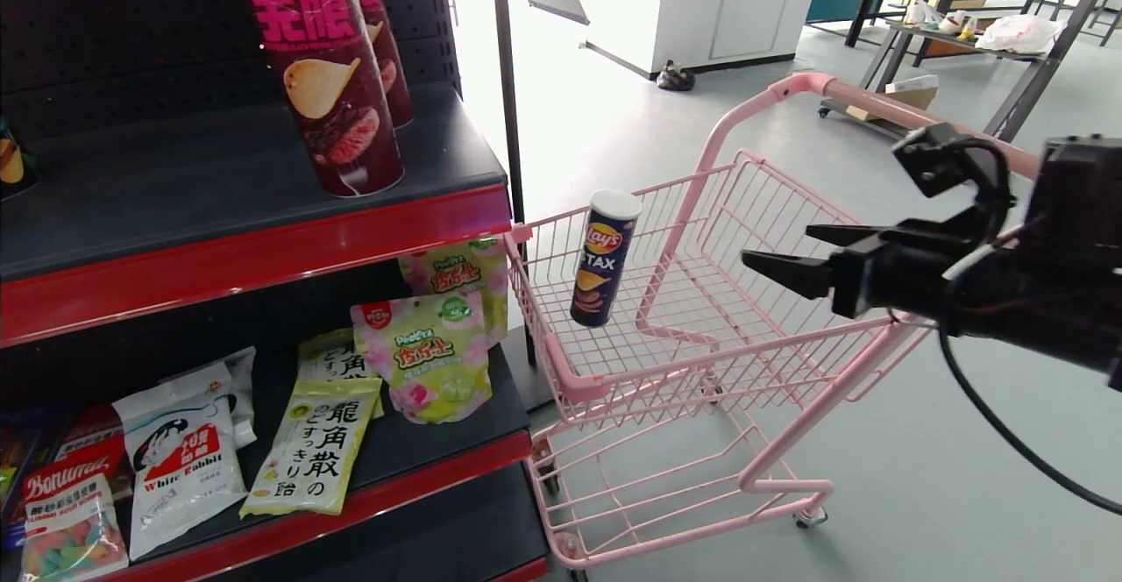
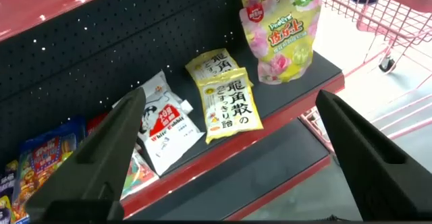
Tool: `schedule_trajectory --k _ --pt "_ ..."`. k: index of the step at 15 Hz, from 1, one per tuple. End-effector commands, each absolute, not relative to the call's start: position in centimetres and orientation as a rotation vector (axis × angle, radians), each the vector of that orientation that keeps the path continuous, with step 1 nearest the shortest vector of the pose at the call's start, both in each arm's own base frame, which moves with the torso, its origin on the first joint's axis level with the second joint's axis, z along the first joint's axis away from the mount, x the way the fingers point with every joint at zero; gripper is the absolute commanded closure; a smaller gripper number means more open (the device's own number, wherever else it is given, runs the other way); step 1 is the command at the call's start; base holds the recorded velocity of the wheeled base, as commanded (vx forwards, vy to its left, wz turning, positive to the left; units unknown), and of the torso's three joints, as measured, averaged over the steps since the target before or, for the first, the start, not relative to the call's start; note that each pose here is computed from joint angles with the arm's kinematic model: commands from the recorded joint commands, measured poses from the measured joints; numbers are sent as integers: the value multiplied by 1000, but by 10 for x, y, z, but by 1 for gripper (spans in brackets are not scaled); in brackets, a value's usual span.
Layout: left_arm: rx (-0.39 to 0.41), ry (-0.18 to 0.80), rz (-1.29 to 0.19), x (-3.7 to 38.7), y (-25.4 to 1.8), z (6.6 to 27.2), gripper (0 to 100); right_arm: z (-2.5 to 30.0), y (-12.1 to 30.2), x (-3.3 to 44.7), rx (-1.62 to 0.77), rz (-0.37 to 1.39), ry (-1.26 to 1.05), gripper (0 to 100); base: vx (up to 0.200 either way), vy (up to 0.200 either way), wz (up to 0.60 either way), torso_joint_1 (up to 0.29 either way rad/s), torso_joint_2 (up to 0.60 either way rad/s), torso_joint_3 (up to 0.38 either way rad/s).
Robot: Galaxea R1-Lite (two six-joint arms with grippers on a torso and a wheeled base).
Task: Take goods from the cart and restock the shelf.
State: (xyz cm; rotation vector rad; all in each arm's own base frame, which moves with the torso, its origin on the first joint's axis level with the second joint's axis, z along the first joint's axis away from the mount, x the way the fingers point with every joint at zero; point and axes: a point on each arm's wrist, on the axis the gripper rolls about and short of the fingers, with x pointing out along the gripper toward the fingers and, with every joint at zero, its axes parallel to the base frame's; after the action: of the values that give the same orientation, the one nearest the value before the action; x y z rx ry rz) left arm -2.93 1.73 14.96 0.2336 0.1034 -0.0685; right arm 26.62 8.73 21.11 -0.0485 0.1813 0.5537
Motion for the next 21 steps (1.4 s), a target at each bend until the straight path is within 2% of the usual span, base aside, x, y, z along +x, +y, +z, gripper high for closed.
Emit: schedule_trajectory --k 1,6,21 --pt "234 105 -69 -29 17 149 0 171 122 325 -52 605 231 0 0 0 0 0 0 0" --pt "241 128 -71 -25 16 150 0 157 144 362 -44 692 226 0 0 0 0 0 0 0" --pt "251 157 -71 -20 14 155 0 119 172 436 -42 711 185 0 0 0 0 0 0 0"
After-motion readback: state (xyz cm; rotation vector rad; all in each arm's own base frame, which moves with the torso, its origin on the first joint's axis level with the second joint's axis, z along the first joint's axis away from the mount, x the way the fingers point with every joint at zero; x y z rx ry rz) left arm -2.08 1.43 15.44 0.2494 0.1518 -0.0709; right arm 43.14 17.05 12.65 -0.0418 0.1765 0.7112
